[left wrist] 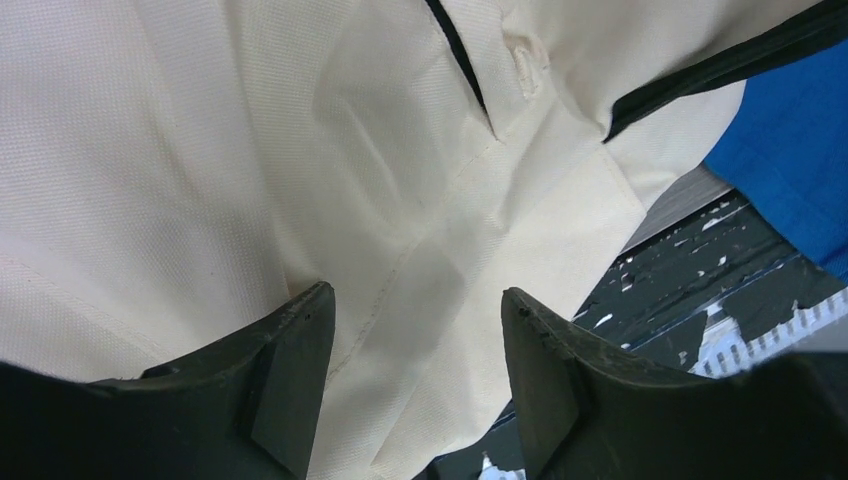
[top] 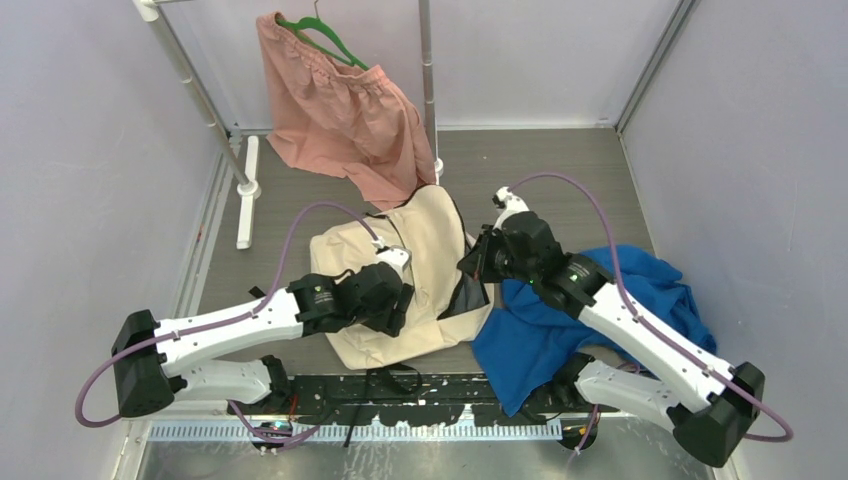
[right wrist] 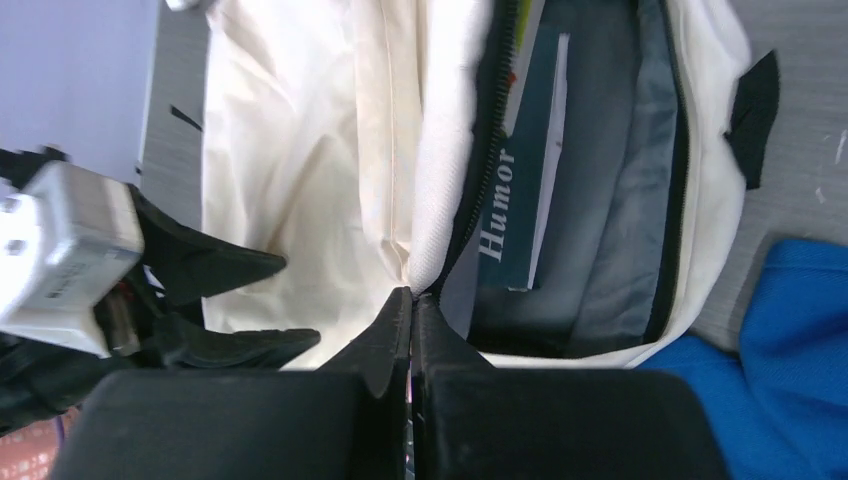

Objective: Pack the student bag
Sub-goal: Adjust the student bag at the center of the board.

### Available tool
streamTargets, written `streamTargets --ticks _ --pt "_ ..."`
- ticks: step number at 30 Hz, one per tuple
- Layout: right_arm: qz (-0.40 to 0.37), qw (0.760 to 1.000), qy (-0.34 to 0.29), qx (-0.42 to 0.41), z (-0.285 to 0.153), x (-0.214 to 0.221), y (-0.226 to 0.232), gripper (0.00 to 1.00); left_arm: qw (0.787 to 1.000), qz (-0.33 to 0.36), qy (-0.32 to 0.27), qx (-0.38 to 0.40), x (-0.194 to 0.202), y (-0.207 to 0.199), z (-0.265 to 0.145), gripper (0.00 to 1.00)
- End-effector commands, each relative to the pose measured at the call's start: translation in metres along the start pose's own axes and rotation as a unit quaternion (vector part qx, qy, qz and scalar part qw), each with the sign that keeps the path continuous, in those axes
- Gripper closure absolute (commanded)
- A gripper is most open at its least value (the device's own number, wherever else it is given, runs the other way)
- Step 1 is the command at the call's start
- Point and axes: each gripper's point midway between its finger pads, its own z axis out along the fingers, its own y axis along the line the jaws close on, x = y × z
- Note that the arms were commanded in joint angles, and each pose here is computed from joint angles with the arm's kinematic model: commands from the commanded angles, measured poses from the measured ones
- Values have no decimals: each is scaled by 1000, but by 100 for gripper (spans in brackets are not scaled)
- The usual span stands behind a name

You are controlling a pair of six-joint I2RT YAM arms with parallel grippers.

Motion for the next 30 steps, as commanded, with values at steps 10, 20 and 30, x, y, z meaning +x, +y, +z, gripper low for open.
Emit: streamTargets --ticks 10,20,30 --pt "1 995 -92 -37 -31 -44 24 99 992 97 -54 66 -13 -29 -19 40" --pt "18 998 -49 37 -11 -14 -14 99 989 74 -126 -2 -40 2 -40 40" --pt "20 980 12 200 23 -11 -99 38 985 -52 -108 -120 -49 74 -45 33"
